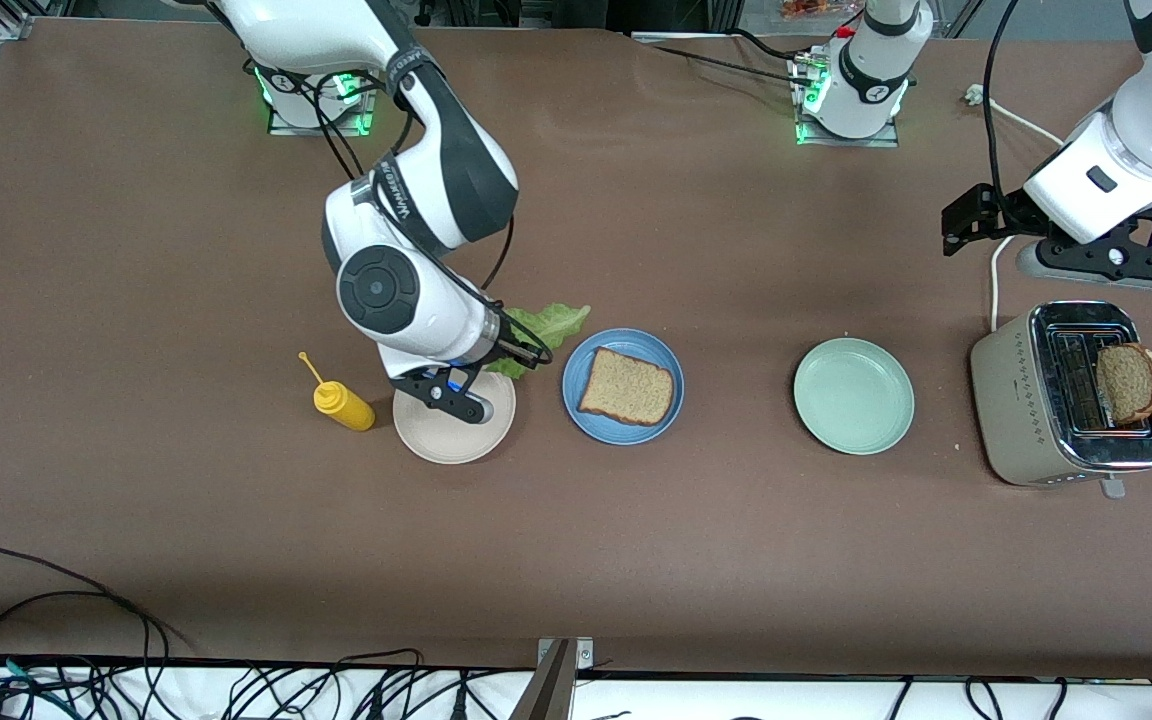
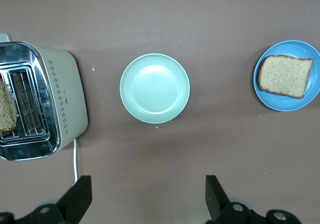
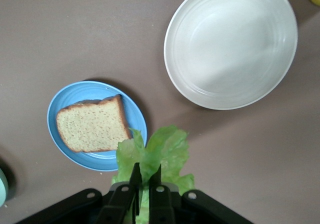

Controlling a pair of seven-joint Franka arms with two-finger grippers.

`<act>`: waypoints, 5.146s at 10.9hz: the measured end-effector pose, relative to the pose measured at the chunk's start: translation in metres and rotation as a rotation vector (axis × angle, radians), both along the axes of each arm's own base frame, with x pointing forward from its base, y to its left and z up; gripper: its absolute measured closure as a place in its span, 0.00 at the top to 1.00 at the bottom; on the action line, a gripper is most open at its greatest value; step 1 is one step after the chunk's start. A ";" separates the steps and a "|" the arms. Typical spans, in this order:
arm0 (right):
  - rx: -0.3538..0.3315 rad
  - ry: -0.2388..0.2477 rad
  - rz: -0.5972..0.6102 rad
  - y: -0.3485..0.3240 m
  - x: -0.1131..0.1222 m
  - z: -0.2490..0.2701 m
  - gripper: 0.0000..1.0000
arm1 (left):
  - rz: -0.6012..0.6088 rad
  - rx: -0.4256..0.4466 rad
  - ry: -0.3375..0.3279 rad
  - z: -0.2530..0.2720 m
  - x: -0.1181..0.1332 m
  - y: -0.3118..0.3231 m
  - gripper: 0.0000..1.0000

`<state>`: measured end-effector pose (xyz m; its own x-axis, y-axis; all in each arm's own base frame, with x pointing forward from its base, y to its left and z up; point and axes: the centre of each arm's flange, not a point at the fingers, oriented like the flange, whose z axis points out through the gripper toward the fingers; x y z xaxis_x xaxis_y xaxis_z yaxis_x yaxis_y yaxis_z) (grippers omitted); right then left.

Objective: Make sandwich in blue plate with both arms
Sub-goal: 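Carry the lettuce with the right gripper over the bread slice, then lower the lettuce onto the bread and open the right gripper, then move the right gripper back past the cream plate toward the yellow bottle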

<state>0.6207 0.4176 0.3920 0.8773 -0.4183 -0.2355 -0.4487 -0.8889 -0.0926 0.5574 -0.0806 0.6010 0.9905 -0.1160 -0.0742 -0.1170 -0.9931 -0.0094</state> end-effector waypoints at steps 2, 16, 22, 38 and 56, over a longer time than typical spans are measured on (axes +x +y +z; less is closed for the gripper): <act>-0.015 -0.011 -0.045 0.017 -0.007 -0.006 0.09 | 0.000 0.000 0.000 0.000 0.000 0.000 1.00; 0.001 -0.151 -0.327 0.116 -0.039 -0.145 0.09 | -0.005 0.000 -0.001 0.000 0.000 -0.003 1.00; 0.002 -0.169 -0.338 0.116 -0.037 -0.153 0.09 | -0.006 -0.001 -0.001 0.000 0.000 -0.003 1.00; -0.002 -0.204 -0.064 0.101 -0.025 -0.121 1.00 | -0.008 -0.001 -0.001 0.000 -0.001 -0.005 1.00; 0.025 -0.128 0.584 -0.131 0.039 0.002 1.00 | -0.010 -0.001 -0.001 0.000 -0.001 -0.006 1.00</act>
<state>0.6596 0.2864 0.3943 0.9824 0.1464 -0.1162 0.1301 -0.9819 -0.1373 0.5564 -0.0864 0.6014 0.9893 -0.1263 -0.0734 -0.1273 -0.9918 -0.0088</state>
